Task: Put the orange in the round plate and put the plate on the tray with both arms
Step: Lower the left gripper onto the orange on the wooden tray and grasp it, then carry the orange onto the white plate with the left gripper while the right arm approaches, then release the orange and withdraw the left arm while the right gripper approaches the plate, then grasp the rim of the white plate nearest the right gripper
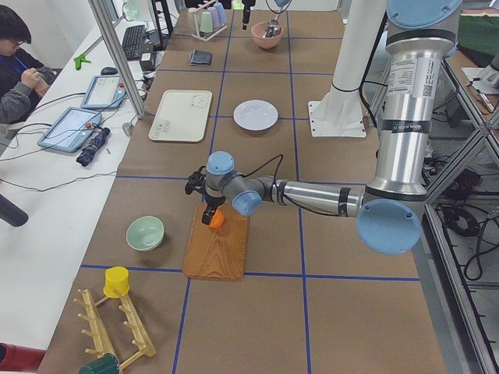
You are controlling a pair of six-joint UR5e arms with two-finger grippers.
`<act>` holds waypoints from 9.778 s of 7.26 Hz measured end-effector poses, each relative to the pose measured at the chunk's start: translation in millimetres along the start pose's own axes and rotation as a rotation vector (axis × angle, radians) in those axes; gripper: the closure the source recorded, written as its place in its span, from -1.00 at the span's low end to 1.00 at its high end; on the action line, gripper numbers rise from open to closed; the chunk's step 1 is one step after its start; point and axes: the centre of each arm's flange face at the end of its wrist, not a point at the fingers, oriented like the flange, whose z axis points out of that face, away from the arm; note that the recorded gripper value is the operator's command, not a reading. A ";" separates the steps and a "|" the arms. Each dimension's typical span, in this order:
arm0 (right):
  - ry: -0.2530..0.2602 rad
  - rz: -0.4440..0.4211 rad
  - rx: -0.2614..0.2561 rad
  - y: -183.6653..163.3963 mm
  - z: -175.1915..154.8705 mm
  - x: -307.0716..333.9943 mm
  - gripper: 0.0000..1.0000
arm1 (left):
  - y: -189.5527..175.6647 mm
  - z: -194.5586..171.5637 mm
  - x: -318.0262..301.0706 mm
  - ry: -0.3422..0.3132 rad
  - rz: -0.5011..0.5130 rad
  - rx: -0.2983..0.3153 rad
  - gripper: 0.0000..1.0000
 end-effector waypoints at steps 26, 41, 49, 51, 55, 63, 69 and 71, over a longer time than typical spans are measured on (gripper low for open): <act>-0.588 0.558 0.185 126.2 76.0 -224.7 -0.96 | -58.7 -14.8 600.5 0.047 -0.294 -0.025 -0.96; -0.628 0.788 0.262 205.6 157.7 -315.1 -0.95 | -35.9 -204.2 -258.2 -0.024 -0.048 -0.171 -0.96; -0.591 0.874 0.284 214.5 195.9 -375.6 -0.30 | -9.1 -200.6 -284.9 0.034 -0.036 -0.159 -0.96; -0.588 0.874 0.289 215.8 198.6 -376.8 -0.26 | -10.9 -202.1 -284.0 0.031 -0.034 -0.157 -0.96; -0.570 0.869 0.295 216.0 201.4 -378.0 -0.43 | -13.2 -202.8 -282.8 0.030 -0.034 -0.156 -0.96; -0.519 0.884 0.305 211.5 204.5 -395.1 1.00 | -13.7 -203.4 -282.1 0.032 -0.039 -0.154 -0.96; -0.572 0.948 0.330 200.4 187.8 -396.2 1.00 | -15.4 -205.6 -279.7 0.031 -0.036 -0.151 -0.96; -0.622 1.006 0.350 194.3 170.2 -399.5 1.00 | -13.5 -204.8 -280.1 0.032 -0.039 -0.154 -0.96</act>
